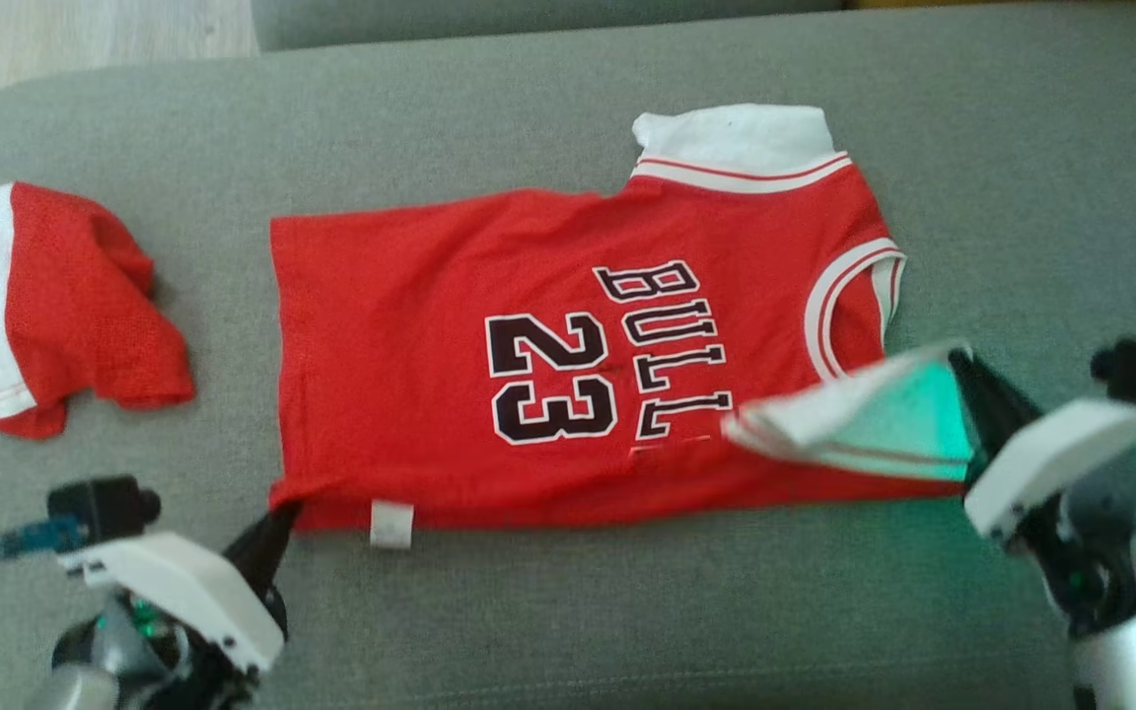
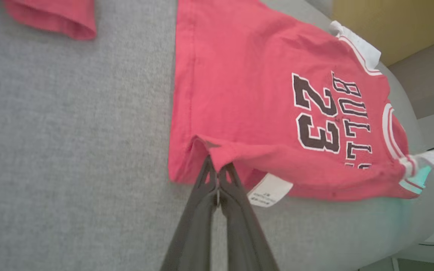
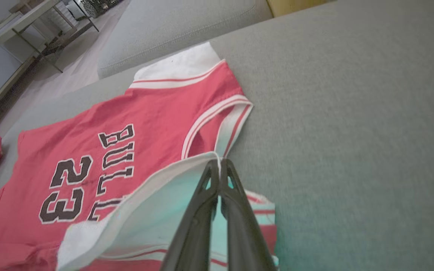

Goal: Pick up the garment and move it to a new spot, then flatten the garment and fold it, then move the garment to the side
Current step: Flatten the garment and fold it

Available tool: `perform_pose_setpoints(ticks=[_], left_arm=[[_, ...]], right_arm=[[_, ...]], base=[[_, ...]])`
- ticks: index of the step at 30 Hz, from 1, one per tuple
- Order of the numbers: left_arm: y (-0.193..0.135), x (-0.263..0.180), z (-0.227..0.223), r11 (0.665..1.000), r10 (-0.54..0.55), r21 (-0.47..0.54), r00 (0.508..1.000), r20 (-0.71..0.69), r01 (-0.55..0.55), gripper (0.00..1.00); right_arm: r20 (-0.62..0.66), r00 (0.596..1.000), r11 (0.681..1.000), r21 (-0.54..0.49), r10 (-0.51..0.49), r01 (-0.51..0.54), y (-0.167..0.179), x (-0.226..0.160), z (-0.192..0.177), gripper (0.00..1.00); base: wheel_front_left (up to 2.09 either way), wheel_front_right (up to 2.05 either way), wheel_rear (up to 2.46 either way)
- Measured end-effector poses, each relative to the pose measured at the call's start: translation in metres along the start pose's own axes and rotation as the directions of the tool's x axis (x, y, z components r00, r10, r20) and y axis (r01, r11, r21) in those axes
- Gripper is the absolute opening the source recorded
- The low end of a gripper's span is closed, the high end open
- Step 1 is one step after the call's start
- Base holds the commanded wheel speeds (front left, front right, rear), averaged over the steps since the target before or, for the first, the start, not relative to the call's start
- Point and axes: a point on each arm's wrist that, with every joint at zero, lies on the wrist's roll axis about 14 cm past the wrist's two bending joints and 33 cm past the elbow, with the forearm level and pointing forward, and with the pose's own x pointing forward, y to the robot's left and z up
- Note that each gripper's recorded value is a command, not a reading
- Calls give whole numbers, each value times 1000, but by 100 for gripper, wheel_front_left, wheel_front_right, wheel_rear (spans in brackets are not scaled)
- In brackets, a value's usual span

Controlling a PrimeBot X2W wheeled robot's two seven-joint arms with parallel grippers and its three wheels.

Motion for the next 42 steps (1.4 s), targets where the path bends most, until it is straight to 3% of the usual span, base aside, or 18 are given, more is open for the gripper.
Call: perform_pose_setpoints(ticks=[11,12,13,14,15,21,28,34,42], left_arm=[[12,29,12,996,-11,-93,998,-57,5,0],[12,31,12,995,-15,-100,998,-59,9,0],[11,33,12,993,-23,-114,998,-59,16,24],[10,36,12,992,-28,-128,998,-56,21,96],[8,38,13,990,-33,-141,998,-46,26,100],[9,41,26,983,-2,-181,994,113,23,100],[13,27,57,997,60,-61,925,374,-40,100],[5,12,77,991,63,69,842,535,-119,100],[-23,-4,92,960,-21,233,787,616,-157,100]], right_arm=[[-11,998,997,-32,65,-65,14,64,12,0],[-14,997,997,-33,70,-70,15,67,10,7],[-14,997,997,-34,76,-76,16,70,8,53],[-8,996,996,-34,84,-85,19,72,7,100],[-2,996,995,-37,92,-92,20,74,5,100],[139,982,990,-80,130,-119,29,70,20,100],[356,923,979,-185,145,-82,28,43,50,100],[431,895,976,-214,120,-28,22,17,57,100],[447,892,977,-212,71,29,19,-16,48,100]], base=[[0,0,0],[0,0,0],[0,0,0],[0,0,0],[0,0,0],[0,0,0],[0,0,0],[0,0,0],[0,0,0]])
